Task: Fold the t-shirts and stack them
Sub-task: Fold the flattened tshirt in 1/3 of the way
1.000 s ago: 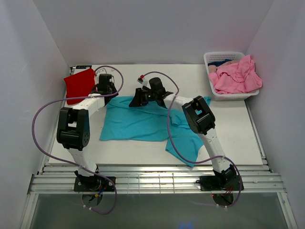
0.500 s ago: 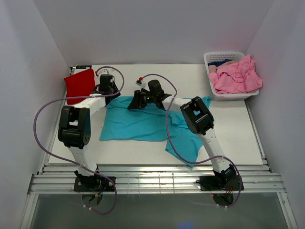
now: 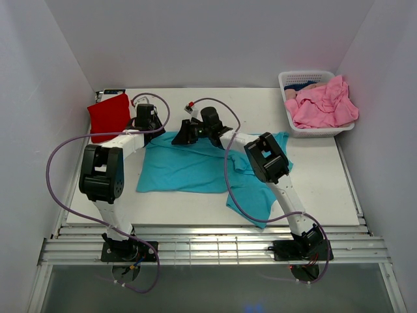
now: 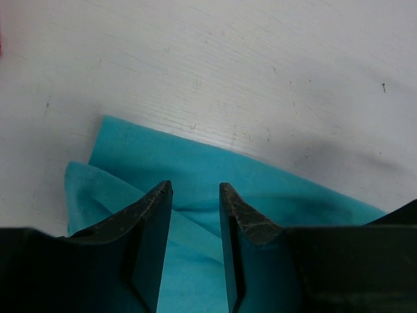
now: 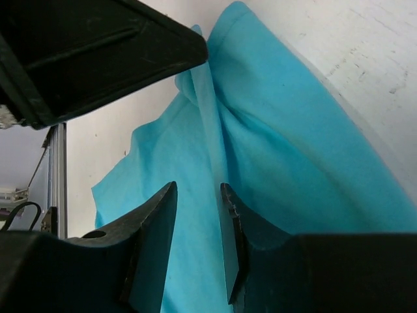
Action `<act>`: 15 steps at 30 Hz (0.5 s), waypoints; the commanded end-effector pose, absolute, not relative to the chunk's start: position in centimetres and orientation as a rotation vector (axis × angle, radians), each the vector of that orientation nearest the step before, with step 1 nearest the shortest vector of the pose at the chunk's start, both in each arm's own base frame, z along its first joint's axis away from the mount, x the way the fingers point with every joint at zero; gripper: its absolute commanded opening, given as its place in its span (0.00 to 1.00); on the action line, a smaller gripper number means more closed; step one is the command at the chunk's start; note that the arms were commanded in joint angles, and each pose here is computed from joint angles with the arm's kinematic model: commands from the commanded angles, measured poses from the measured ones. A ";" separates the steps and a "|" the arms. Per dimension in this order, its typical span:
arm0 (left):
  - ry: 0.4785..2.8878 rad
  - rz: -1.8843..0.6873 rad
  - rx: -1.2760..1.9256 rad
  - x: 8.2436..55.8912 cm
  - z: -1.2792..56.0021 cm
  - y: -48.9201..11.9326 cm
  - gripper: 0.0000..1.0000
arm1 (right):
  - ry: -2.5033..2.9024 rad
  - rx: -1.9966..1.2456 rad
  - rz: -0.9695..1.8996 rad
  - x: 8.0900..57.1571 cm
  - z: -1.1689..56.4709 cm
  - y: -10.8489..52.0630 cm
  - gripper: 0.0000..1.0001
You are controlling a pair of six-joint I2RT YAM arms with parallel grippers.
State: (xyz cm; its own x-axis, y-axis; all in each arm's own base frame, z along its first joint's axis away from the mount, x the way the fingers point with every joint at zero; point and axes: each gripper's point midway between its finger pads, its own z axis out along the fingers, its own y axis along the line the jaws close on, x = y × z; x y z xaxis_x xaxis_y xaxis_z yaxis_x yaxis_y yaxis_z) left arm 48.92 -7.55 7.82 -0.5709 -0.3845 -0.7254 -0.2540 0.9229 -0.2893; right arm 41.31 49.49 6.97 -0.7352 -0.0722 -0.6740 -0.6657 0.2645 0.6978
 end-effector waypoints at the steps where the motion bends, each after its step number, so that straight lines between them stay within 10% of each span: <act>1: 2.150 -0.234 -0.448 49.2 10.3 -7.9 0.46 | 1.965 -0.676 1.489 42.0 7.3 50.4 0.39; 15: 2.138 -0.234 -0.452 49.0 10.6 -7.8 0.47 | 2.011 -0.674 1.480 41.0 5.5 49.6 0.40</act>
State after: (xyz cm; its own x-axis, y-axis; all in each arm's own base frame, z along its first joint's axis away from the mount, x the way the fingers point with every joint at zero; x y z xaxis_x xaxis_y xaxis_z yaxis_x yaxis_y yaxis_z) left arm 48.70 -7.58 7.60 -0.5751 -0.3841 -0.7223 -0.2529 0.9232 -0.2895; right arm 41.65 49.44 4.24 -0.7472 -0.0716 -0.6607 -0.6489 0.2932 0.7021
